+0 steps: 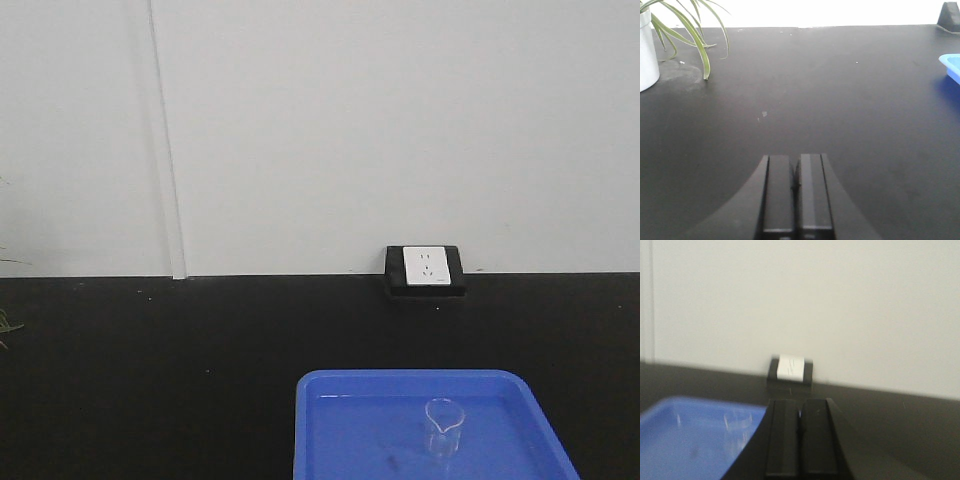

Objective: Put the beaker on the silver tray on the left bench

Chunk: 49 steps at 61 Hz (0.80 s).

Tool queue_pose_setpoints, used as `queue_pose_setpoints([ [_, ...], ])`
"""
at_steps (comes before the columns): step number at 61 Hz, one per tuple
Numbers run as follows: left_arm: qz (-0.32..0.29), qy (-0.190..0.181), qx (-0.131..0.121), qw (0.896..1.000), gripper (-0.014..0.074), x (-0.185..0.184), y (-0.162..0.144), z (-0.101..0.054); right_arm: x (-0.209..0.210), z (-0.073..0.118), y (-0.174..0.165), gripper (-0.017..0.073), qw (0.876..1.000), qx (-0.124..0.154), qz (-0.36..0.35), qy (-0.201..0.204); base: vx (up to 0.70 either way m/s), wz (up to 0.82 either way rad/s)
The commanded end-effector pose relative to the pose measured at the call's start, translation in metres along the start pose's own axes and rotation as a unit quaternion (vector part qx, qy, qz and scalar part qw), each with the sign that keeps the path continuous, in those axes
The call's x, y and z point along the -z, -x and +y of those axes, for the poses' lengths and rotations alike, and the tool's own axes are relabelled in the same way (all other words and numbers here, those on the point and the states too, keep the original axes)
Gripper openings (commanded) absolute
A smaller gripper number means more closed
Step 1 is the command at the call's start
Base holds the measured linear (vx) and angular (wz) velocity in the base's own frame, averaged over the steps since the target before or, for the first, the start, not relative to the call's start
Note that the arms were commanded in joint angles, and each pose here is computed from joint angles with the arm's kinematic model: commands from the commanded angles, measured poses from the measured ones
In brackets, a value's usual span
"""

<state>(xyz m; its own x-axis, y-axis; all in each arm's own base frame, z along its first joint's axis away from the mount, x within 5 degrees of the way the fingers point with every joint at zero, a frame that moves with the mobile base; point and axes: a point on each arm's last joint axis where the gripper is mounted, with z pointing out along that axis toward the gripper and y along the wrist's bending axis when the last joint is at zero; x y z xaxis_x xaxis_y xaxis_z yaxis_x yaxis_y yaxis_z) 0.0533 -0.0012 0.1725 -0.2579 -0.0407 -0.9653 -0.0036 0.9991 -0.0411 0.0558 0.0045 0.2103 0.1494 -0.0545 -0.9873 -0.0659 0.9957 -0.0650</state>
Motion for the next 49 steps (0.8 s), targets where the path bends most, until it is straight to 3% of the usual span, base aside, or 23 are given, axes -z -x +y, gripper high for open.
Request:
queue_pose_setpoints([
  [1,-0.036,-0.003,0.002,0.999,0.0001,-0.001,0.002,0.000,0.003,0.000,0.021,-0.0011,0.995,-0.033,-0.096,0.006,0.00,0.00],
  [6,-0.036,-0.003,0.002,0.999,0.0001,-0.001,0.002,0.000,0.003,-0.001,0.035,-0.0011,0.994,-0.052,-0.097,0.005,0.00,0.00],
  [23,-0.036,-0.003,0.002,0.999,0.0001,-0.001,0.002,0.000,-0.015,-0.007,0.091,-0.0011,0.999,-0.035,-0.025,-0.007,0.00,0.00],
  [49,-0.036,-0.003,0.002,0.999,0.0001,-0.001,0.002,0.000,-0.059,-0.006,0.066,0.0000,0.994,-0.034,0.108,-0.003,0.00,0.00],
])
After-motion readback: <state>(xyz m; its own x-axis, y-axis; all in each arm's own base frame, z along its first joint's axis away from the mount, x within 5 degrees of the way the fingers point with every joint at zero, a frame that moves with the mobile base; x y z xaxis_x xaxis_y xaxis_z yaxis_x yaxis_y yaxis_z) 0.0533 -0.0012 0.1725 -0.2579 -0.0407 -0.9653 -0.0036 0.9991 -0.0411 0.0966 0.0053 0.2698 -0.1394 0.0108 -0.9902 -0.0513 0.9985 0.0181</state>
